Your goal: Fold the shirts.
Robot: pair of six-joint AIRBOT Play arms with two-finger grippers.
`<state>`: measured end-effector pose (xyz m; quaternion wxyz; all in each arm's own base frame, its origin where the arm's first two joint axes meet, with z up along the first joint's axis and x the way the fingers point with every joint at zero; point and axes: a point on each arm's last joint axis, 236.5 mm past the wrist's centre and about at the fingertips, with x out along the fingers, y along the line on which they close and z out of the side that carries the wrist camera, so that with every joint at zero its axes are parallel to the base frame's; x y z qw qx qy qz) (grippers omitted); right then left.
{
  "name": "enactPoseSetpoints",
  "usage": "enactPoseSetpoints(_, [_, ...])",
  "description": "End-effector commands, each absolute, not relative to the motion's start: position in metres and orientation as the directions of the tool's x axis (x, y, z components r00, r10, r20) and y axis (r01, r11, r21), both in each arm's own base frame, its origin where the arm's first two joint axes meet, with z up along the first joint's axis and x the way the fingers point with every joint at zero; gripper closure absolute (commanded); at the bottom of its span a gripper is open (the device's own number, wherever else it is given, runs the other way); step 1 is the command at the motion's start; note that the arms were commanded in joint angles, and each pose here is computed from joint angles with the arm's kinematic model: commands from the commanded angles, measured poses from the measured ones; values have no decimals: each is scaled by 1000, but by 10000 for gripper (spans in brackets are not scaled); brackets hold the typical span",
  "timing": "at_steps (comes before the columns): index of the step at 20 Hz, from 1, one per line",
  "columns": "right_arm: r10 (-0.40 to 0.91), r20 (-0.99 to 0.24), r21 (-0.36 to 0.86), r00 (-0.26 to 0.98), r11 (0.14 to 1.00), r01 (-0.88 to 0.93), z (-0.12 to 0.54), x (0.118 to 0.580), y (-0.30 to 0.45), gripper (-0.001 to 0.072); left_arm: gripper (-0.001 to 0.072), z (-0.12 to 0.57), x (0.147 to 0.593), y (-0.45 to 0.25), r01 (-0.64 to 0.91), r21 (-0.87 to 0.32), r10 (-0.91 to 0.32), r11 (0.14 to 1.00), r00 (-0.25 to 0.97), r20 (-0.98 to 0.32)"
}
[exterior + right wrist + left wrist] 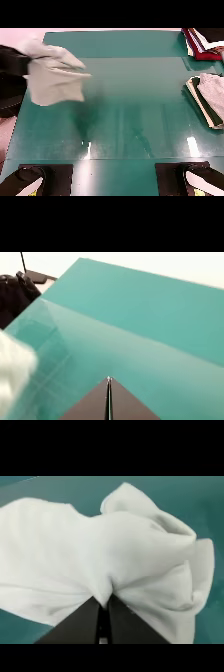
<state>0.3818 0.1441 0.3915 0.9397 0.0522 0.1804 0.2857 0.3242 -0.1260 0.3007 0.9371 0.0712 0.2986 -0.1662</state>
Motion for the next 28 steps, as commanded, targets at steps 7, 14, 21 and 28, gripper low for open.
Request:
enactPoseSetpoints(7, [566,-331,167,755,823,-543,403,384,147,694,261,136,346,-356,693,-133,-514,709,378,-770])
enactPoseSetpoints(14, [577,-420,179,701,810,-559,381,372,149,694,283,114,457,-236,411,-187,-393,892,504,-769])
enactPoseSetpoints(21, [572,-586,301,574,812,-500,296,375,150,693,194,24,486,-218,269,-520,-584,810,292,-758])
enactPoseSetpoints(28, [541,-701,422,465,840,-342,190,351,136,693,196,-49,490,-238,172,-556,-581,813,215,-785])
